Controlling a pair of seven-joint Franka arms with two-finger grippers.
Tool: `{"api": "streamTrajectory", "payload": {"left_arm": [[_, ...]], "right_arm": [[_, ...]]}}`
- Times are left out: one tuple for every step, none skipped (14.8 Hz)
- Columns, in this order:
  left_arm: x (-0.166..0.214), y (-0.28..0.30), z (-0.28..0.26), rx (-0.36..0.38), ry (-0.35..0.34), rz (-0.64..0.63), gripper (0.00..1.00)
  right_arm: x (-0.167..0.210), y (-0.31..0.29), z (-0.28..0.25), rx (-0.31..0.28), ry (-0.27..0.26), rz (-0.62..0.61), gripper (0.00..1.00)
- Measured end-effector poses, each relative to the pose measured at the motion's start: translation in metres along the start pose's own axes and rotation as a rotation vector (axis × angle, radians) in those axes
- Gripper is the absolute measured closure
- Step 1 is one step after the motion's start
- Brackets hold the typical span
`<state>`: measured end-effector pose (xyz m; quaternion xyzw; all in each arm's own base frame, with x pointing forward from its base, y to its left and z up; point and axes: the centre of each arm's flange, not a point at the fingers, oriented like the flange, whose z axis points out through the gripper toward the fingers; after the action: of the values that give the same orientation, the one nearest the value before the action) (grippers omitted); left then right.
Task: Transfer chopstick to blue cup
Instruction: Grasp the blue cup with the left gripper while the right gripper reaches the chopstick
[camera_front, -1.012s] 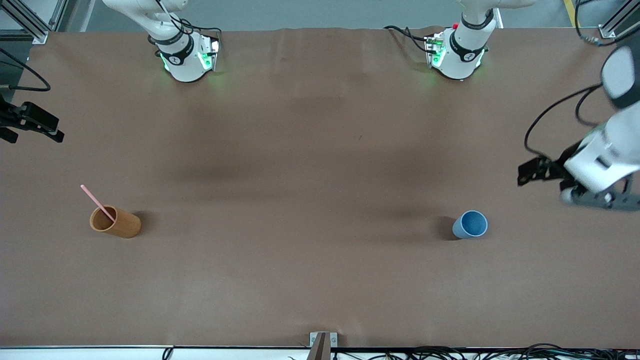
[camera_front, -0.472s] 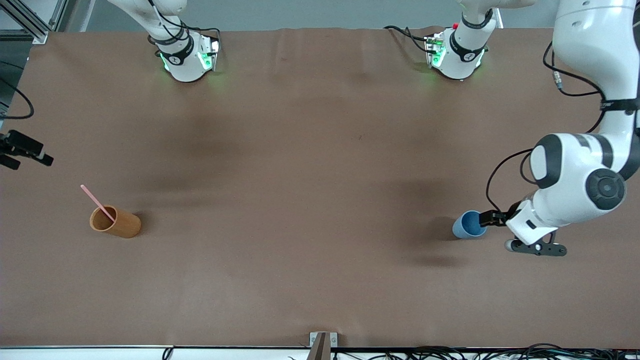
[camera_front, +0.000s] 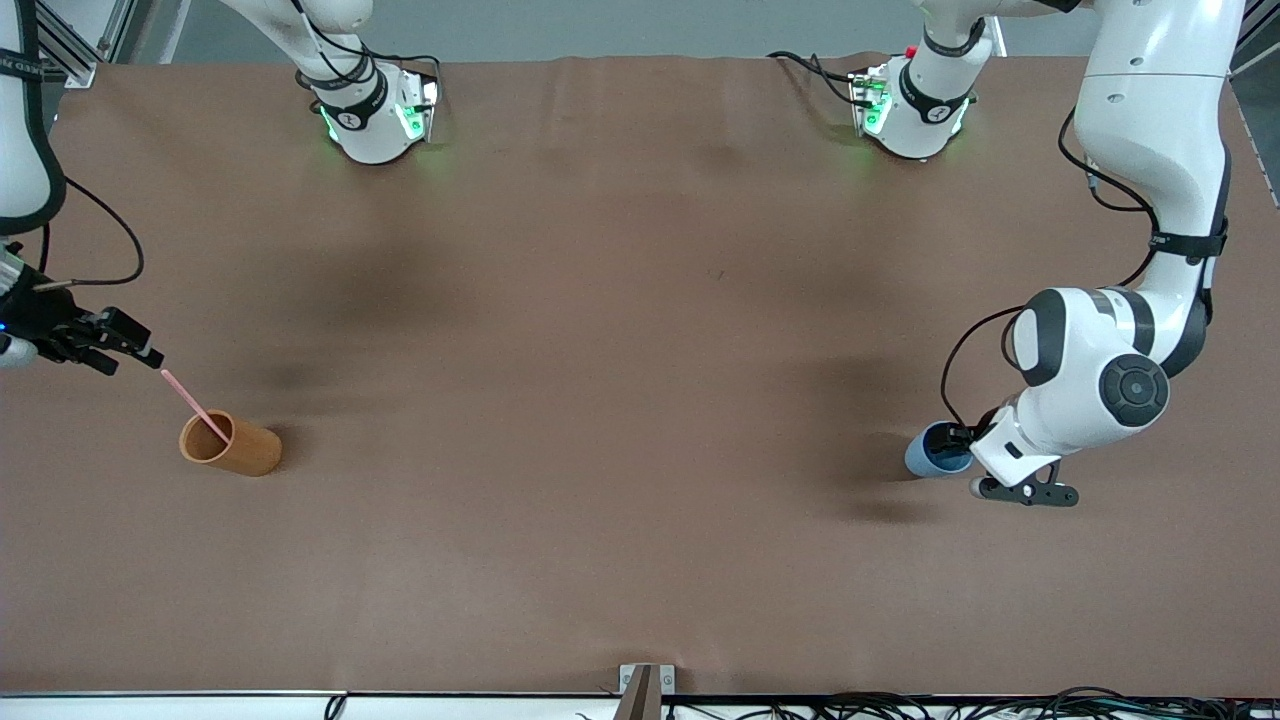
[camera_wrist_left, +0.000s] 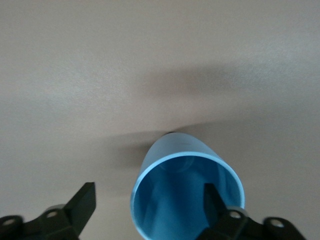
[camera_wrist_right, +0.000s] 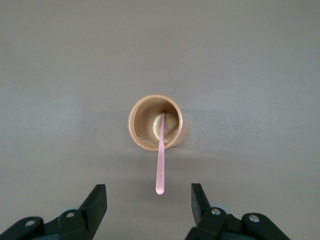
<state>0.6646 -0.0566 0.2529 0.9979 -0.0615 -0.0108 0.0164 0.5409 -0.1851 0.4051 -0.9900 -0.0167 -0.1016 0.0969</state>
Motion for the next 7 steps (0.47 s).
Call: {"api": "streamTrajectory", "payload": {"left_arm": [[-0.001,0.0,0.005,0.0,-0.005,0.0,0.21],[-0.002,0.0,0.008,0.0,-0.007,0.0,0.31],[-0.002,0.0,0.01,0.0,-0.008,0.0,0.41],[-0.001,0.0,0.01,0.0,-0.008,0.0,0.5],[-0.001,0.0,0.01,0.0,-0.006,0.001,0.59],[-0.001,0.0,0.009,0.0,-0.003,0.001,0.71],[0.0,0.0,0.007,0.0,0.001,0.002,0.8]], "right_arm": [[0.0,0.002,0.005,0.0,-0.004,0.003,0.28],[-0.001,0.004,0.012,0.002,-0.013,0.007,0.28],[-0.002,0.006,0.019,0.006,-0.021,0.012,0.34],[-0.003,0.008,0.025,0.015,-0.026,0.024,0.36],[-0.004,0.009,0.031,0.031,-0.026,0.04,0.36],[-0.005,0.011,0.037,0.043,-0.028,0.054,0.37],[-0.005,0.012,0.041,0.048,-0.028,0.061,0.37]]}}
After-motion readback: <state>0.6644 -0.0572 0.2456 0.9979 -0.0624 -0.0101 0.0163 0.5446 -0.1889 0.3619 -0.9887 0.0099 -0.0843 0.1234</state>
